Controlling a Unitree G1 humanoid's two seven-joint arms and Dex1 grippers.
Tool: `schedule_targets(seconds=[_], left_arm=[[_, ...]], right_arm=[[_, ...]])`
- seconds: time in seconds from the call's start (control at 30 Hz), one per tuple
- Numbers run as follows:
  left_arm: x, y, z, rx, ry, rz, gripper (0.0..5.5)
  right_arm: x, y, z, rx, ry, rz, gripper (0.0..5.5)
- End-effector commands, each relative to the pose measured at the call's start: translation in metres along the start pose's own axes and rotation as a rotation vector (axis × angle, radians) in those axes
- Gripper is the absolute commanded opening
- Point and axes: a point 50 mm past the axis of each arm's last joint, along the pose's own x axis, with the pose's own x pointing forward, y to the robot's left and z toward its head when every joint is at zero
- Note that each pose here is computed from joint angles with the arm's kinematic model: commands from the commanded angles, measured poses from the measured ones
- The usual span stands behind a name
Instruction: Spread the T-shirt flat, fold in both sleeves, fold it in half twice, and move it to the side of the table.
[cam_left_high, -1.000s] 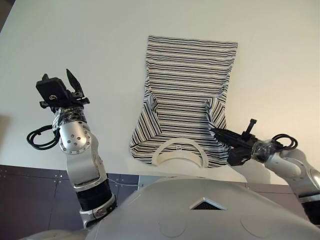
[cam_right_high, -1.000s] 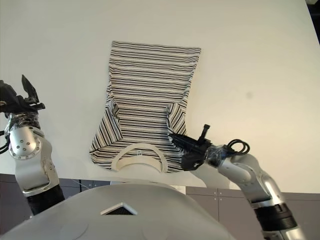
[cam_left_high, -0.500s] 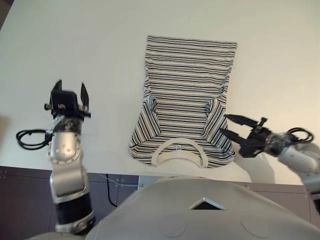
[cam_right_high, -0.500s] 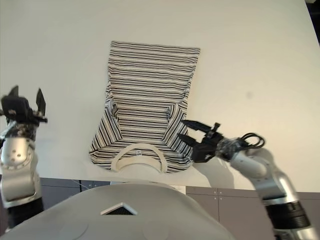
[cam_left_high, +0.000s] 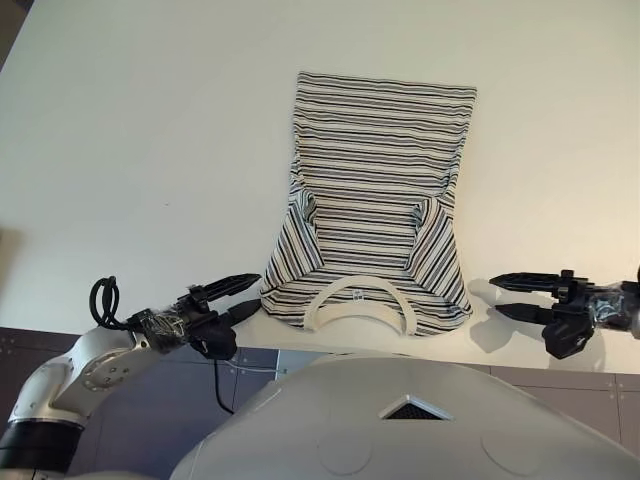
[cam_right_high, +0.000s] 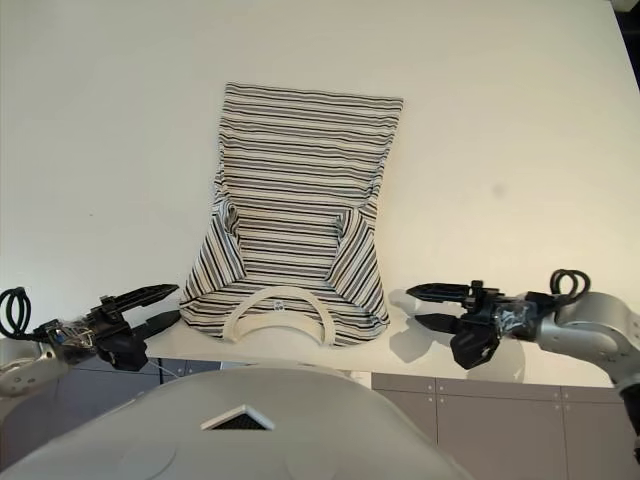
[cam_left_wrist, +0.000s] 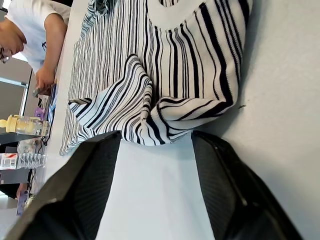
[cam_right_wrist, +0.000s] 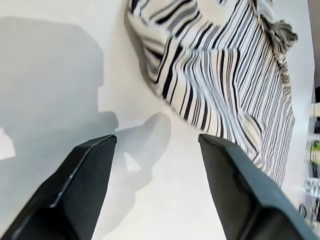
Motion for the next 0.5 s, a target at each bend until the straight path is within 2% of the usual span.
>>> schedule_targets(seconds=[0.03,0.23,0.4,0.5], left_arm=[[0.001,-0.005,-0.018,0.065,0.020,-0.178,2.65],[0.019,-0.002,-0.012,0.108,-0.115,-0.215,2.65],[0.019,-0.006,-0.011,0.102,-0.148,-0.251,2.65],[0.020,-0.005,-0.017,0.108,-0.138,-0.256,2.07]], right_arm=[[0.006,-0.003,0.007,-0.010,-0.059,0.033,3.04],[0.029,-0.008,0.014,0.031,-0.103,-0.019,3.04],[0.035,-0.008,0.016,0.055,-0.096,-0.043,3.04],[0.035,-0.005,0.018,0.071,-0.093,-0.036,2.45]])
